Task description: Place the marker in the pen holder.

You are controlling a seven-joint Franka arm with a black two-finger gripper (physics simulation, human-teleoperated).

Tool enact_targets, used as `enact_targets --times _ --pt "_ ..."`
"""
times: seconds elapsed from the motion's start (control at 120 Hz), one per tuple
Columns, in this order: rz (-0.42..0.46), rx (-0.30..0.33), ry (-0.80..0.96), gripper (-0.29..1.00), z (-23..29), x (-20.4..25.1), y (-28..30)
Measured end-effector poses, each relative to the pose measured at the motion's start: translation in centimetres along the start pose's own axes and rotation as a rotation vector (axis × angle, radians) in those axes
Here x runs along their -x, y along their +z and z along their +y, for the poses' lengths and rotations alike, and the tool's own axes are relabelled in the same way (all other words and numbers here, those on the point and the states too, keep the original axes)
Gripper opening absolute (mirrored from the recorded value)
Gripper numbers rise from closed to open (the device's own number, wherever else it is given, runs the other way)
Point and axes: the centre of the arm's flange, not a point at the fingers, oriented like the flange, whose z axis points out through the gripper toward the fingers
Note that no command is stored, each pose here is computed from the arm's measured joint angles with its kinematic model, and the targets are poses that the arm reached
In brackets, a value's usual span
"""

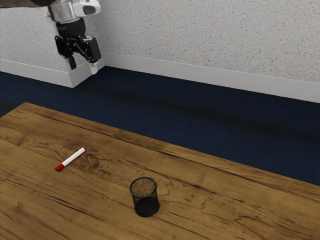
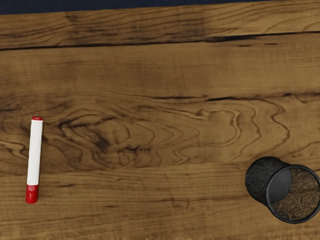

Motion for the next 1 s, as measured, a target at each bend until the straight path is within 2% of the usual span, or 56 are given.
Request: enact_targets --times 0.125,0.183,0.217,0.292,0.408,0.467,0.5,0.575,0.617,0.758,1.0 --pt "-0.055 -0.007 0.111 0.68 4.2 2.6 4.6" --pt "-0.143 -0.001 0.114 0.68 3.8 4.3 11.8" --pt "-0.198 0.008 0.061 0.68 1.0 5.5 16.3" --pt "-0.262 0.013 -0.135 0.68 -9.7 7.6 23.0" --pt "-0.217 -0.009 -0.304 0.68 -21.7 11.1 26.5" --pt "-0.201 -0.011 -0.338 0.68 -25.2 12.2 28.6" --pt "-0.192 -0.019 -0.274 0.69 -23.6 10.3 30.2" --pt "-0.141 -0.058 0.032 0.68 -11.0 3.4 31.4" --pt "-0.112 -0.069 0.122 0.68 -7.5 2.1 31.6" --pt "-0.051 -0.077 0.156 0.68 -9.4 2.4 32.5" --pt "-0.037 -0.076 0.200 0.68 -11.4 4.4 35.1"
